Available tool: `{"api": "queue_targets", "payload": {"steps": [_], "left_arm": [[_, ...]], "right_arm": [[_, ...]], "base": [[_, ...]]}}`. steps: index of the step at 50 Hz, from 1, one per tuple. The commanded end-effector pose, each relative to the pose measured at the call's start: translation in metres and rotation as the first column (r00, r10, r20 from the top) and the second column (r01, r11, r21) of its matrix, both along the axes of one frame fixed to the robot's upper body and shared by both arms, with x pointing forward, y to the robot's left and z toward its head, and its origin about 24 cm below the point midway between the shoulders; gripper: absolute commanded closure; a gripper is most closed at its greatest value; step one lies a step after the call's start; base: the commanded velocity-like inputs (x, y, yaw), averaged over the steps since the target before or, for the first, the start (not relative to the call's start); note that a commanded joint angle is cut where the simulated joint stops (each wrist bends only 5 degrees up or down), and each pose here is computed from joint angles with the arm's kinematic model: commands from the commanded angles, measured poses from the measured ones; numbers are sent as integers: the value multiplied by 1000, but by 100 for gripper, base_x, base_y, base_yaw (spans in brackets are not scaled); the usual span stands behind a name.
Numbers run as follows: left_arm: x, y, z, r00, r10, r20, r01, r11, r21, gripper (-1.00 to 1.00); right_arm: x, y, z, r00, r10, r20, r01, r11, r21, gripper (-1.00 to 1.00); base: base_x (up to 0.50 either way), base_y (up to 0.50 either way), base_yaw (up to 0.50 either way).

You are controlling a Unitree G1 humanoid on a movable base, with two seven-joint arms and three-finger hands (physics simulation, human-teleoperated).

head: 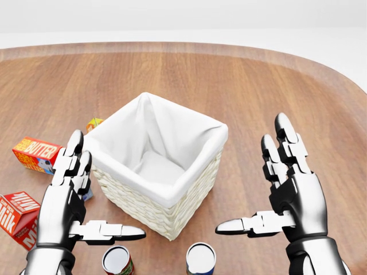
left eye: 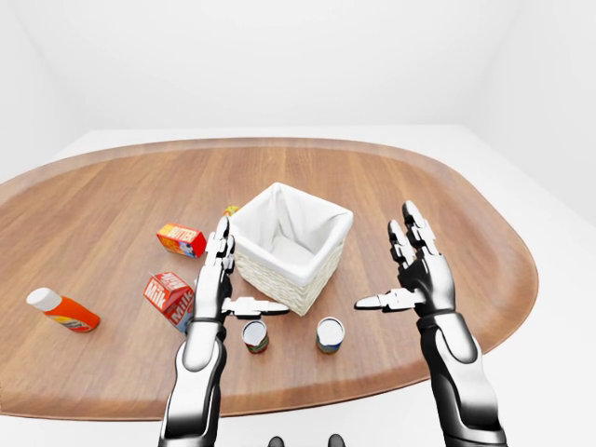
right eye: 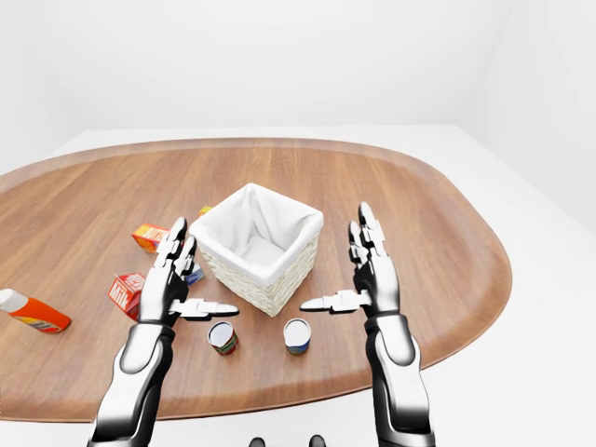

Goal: Pick up the tomato sauce, and put it in the basket.

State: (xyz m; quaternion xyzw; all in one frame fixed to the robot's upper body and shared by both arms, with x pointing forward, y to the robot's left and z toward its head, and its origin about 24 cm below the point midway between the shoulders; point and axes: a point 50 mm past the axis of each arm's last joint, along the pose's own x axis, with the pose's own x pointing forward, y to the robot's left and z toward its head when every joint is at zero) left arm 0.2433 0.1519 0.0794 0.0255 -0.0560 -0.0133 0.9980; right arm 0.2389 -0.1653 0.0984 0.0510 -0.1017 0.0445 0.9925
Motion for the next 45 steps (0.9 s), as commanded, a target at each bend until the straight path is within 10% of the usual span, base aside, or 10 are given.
{"api": "queue_targets", "payload": {"steps": [1,45], "left_arm": [[-2,1,-1,1000,4,-3,-4,1000,2,-98],[-14,11,5,996,87,26,-91,971,219,-97]], "right_arm": [[1,-2,1,1000,-25,3,25,1000,10,-100],[2,-3,3,999,-35,8,35,999,13,-100]], "base": [[0,0,0],[0,0,0]]}}
